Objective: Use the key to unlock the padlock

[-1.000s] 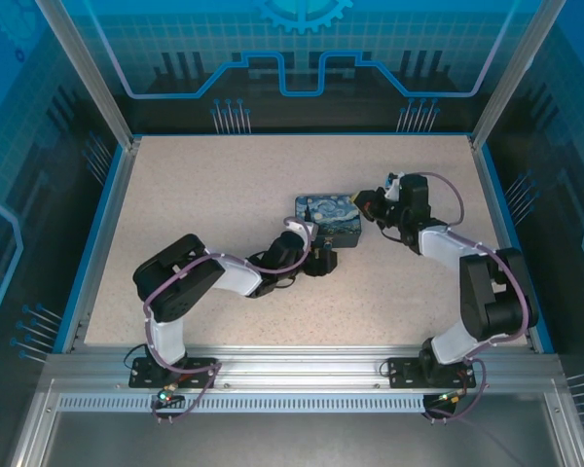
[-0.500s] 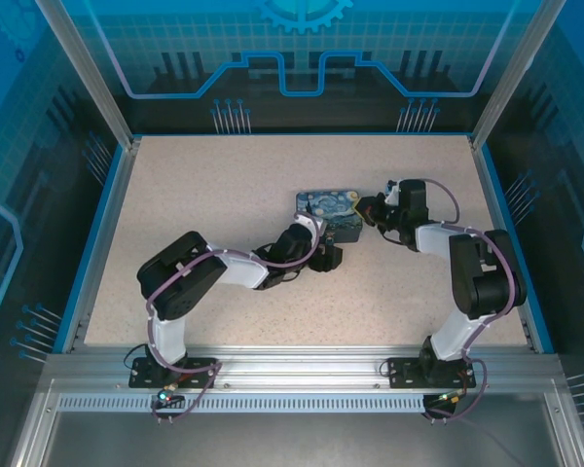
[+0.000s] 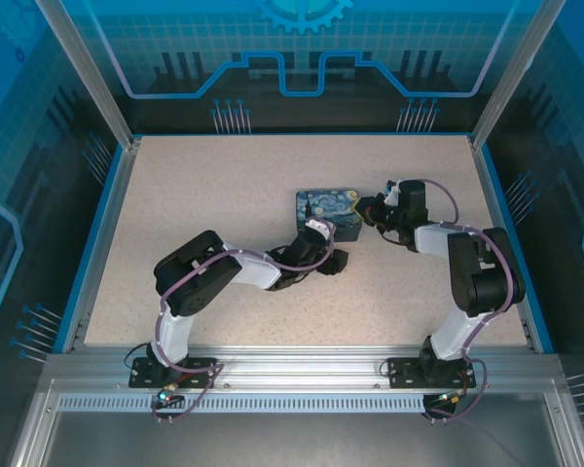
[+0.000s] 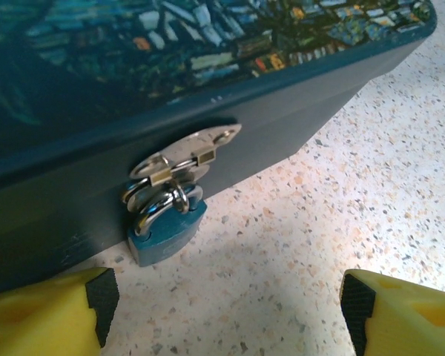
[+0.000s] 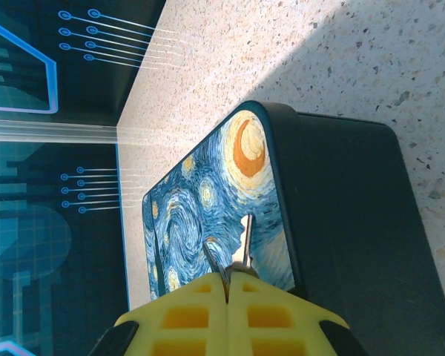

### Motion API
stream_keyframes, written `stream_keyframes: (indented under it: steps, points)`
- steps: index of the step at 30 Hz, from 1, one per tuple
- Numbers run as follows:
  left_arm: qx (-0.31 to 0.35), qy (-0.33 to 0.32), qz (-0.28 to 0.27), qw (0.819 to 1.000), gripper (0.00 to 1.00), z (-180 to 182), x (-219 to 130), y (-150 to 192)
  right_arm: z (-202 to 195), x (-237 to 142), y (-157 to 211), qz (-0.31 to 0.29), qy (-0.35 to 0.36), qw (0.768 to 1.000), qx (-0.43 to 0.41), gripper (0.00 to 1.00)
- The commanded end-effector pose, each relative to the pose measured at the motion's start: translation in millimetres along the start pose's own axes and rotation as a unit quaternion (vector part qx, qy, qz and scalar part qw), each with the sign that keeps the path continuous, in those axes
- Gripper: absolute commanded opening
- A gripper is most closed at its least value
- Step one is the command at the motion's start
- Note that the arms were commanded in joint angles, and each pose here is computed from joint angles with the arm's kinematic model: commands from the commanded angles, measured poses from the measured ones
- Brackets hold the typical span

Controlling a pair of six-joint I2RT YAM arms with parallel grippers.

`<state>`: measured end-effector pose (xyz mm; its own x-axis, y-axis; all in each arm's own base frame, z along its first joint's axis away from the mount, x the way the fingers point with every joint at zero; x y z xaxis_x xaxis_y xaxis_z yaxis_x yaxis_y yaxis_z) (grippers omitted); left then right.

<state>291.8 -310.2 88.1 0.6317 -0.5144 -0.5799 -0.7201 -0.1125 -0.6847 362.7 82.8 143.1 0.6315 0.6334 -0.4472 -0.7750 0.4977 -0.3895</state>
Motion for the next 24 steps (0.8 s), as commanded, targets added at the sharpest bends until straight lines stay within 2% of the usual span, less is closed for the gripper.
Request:
stream_keyframes:
  steps: [1,8,15,24]
  points:
    - [0.008,-0.019,-0.005,1.0,0.81,3,12,2,-14,4,8,0.02,0.013,1.0,0.017,0.0]
    - [-0.003,0.069,0.012,0.998,0.83,-20,26,-12,-18,8,10,0.027,0.017,0.999,0.018,0.0]
    - [-0.1,0.14,0.0,0.985,0.83,-10,27,-35,-22,11,11,0.033,0.021,0.999,0.019,0.0]
    - [-0.173,0.153,-0.022,0.973,0.83,4,26,-38,-25,14,10,0.036,0.022,0.999,0.021,0.0]
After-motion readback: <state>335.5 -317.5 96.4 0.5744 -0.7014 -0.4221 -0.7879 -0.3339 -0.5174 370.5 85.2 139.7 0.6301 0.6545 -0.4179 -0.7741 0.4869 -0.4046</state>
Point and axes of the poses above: each hand's point on the last joint's axis, 136 mm out from that joint toward the fingers, its own x axis out along the fingers, its own z axis along the line the jaws close on, y = z × x, the point moved 10 cm from there along -x, back along the fingers, and after that the axes turned 12 degrees about -x, right-handed, at the moved point
